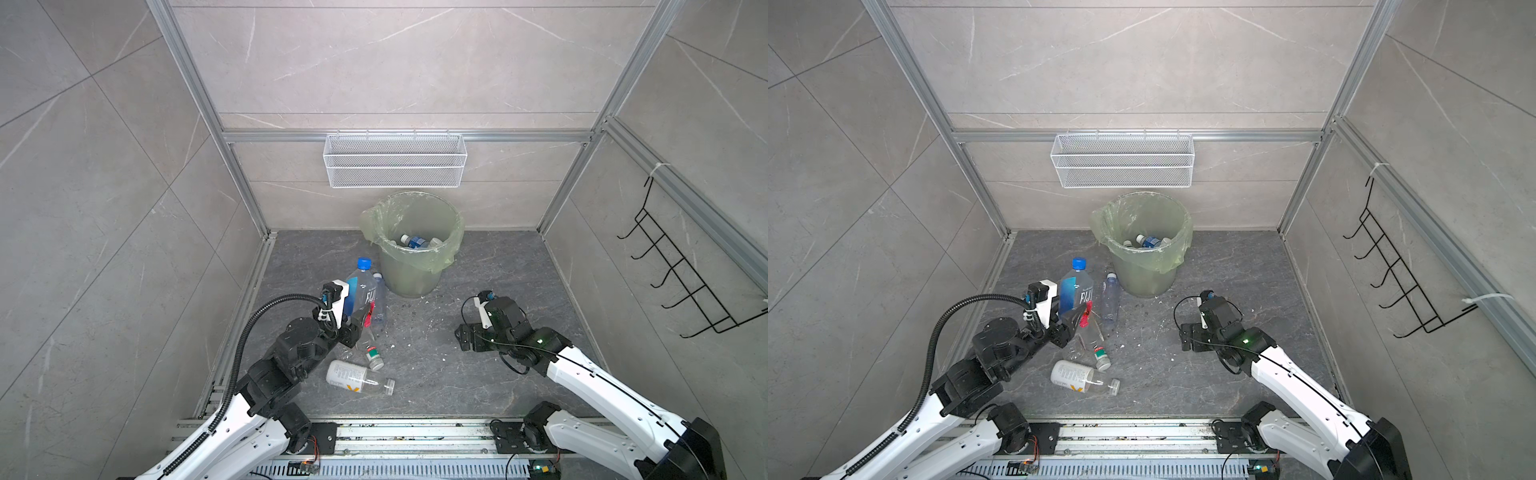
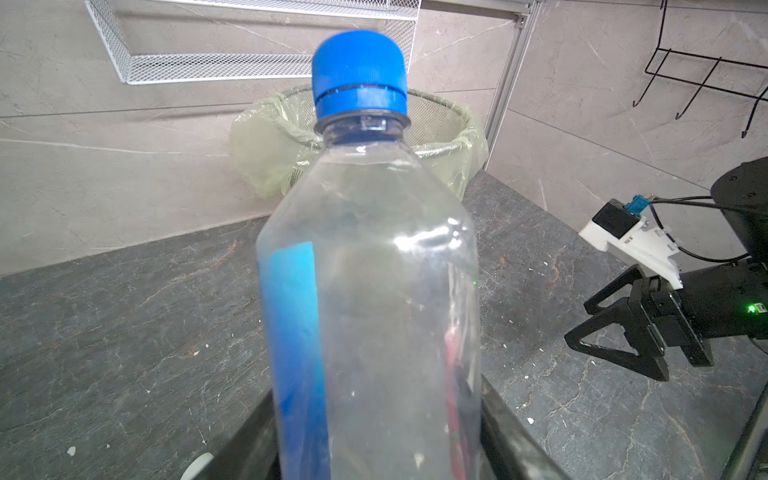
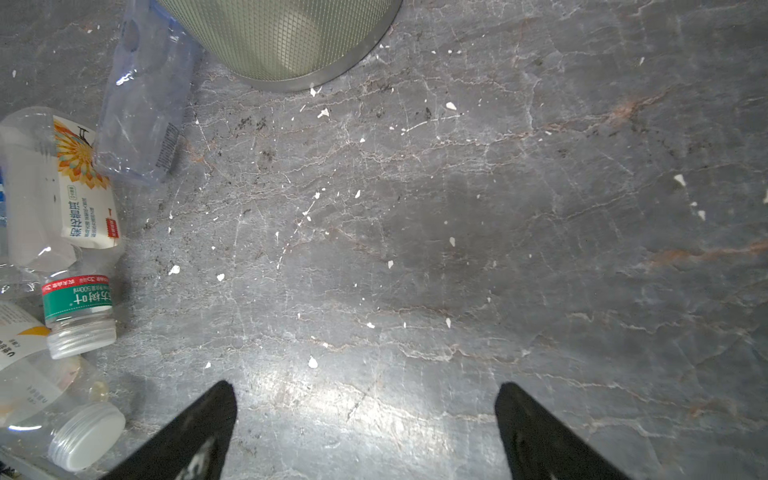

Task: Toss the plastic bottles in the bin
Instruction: 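Lift the blue-capped bottle with the left gripper and carry it over the bin, then open the left gripper to drop the bottle into the bin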

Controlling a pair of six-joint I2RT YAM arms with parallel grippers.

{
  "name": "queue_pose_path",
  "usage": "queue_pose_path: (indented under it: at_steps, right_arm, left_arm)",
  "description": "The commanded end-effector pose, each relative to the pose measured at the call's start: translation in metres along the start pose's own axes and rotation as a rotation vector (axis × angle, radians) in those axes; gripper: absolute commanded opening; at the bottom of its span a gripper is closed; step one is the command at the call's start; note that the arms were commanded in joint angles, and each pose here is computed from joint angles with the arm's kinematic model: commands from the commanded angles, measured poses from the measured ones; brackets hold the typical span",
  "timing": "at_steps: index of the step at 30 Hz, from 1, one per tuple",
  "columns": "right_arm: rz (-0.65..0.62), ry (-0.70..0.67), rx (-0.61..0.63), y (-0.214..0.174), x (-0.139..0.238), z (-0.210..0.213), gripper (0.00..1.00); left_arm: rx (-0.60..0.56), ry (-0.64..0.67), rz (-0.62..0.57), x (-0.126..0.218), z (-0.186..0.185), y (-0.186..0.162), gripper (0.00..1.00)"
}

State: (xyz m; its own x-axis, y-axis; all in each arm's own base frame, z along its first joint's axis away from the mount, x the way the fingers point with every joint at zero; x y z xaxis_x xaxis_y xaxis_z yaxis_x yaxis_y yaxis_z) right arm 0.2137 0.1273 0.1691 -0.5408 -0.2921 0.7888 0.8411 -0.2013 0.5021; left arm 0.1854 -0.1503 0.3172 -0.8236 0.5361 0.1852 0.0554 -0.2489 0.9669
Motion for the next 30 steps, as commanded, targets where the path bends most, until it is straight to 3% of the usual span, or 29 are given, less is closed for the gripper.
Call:
queue_pose_path:
  at_steps: [1, 9, 13, 14, 18, 22, 26, 30]
  right_arm:
    - [-0.008, 0.023, -0.004, 0.003, 0.000, 0.006, 0.99]
    - [-0.007, 0.044, -0.007, 0.001, 0.000, 0.007, 0.99]
    - [-0.013, 0.051, -0.014, -0.001, 0.001, 0.005, 0.99]
    - [-0.015, 0.054, -0.017, -0.001, 0.002, 0.005, 0.99]
    - [-0.023, 0.055, -0.024, -0.003, 0.007, 0.002, 0.99]
    - [-0.036, 0.043, -0.019, -0.006, 0.016, -0.003, 0.99]
    - [-0.036, 0.048, -0.015, -0.008, 0.018, -0.004, 0.99]
    - [-0.022, 0.084, 0.004, -0.007, 0.015, 0.003, 0.99]
  left_arm:
    - [-0.013, 0.032, -0.073, -0.003, 0.007, 0.040, 0.56]
    - [-0.109, -0.019, -0.115, -0.076, 0.004, 0.133, 0.55]
    - [-0.094, -0.067, -0.100, -0.149, 0.024, 0.177, 0.57]
    - [-0.085, -0.072, -0.085, -0.169, 0.031, 0.181, 0.62]
    - [-0.024, -0.058, 0.002, -0.218, 0.055, 0.184, 0.99]
    - [-0.025, -0.040, -0.041, -0.205, 0.058, 0.186, 1.00]
    - [-0.011, -0.035, -0.126, -0.163, 0.056, 0.189, 1.00]
    - [0.012, -0.033, -0.114, -0.133, 0.053, 0.173, 1.00]
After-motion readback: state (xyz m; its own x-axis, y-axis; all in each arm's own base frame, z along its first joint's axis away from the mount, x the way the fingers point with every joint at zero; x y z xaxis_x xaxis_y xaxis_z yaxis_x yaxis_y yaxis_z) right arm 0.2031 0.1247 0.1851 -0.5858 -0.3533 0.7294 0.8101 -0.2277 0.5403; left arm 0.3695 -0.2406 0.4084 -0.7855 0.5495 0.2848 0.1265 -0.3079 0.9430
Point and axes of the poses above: each gripper's point midway between its finger pads, its own x axis back along the fingers, its own z axis along the line the jaws close on, y = z × x, the point moved 5 cm from there along x, back along the fingers, and after that the axes turned 15 degrees about -x, right-handed, at the moved point
